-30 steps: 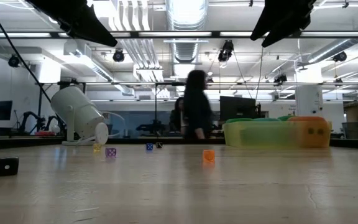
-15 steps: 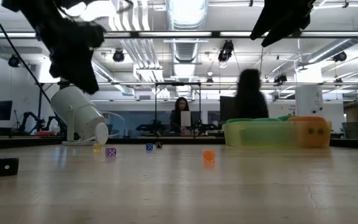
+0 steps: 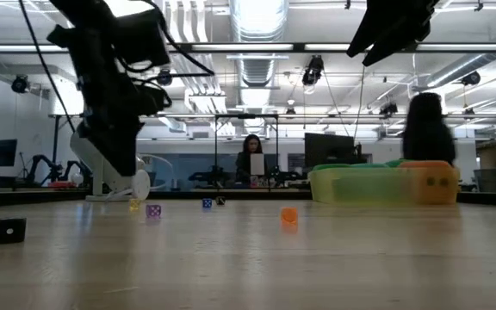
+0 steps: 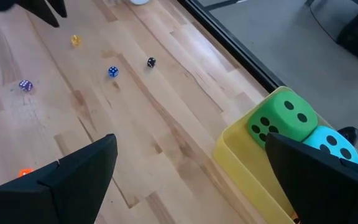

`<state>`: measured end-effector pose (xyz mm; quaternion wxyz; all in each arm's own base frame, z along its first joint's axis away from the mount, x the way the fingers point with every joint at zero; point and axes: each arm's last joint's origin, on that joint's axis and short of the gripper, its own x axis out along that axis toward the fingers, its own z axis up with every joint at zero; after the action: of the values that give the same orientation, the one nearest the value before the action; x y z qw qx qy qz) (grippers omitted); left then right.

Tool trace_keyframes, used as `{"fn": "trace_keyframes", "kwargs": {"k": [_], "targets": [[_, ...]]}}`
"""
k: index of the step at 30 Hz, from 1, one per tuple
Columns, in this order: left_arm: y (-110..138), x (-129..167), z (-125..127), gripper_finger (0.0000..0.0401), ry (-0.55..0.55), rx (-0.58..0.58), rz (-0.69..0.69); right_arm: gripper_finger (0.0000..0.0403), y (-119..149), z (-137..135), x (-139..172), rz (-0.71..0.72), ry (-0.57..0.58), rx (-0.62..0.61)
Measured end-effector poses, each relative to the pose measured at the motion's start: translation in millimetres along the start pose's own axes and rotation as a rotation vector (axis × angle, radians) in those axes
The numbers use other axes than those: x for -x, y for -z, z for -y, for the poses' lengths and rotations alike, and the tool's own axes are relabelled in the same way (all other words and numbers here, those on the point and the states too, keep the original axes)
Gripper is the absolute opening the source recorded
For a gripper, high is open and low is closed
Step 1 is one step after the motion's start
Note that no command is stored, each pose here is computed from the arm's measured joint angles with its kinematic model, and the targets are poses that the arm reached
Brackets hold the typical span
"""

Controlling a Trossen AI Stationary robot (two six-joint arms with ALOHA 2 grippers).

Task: Pick & Place Dice
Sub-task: Put the small yellow dice into the yellow bin

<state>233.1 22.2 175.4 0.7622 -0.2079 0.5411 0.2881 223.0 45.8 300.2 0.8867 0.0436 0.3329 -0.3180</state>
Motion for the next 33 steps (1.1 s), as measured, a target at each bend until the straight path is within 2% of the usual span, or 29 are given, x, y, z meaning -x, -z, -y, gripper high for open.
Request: {"fn": "trace_keyframes", "kwargs": {"k": [7, 14, 23, 33], "targets": [[-19.5, -18.3, 5.8, 0.0140, -0.061, -0.046, -0.084, 0.0400, -0.3, -0.4, -0.1, 0.004, -0.003, -0.004], [-23.9, -37.4, 1.8, 0.0140, -0.084, -0.038, -0.159, 0.0400, -0.3, -0.4, -0.1, 0.003, -0.003, -0.005], [-29.8, -41.4, 1.9, 0.0140, -0.060, -0.042, -0.118, 0.0400, -0.3, -0.4, -0.1, 0.003, -0.004, -0.005], [-27.1, -43.8, -2.2, 0.0138, -0.066, -0.034, -0.139, 0.0400, 0.7, -0.4, -0.8, 0.000, -0.002, -0.002]]}}
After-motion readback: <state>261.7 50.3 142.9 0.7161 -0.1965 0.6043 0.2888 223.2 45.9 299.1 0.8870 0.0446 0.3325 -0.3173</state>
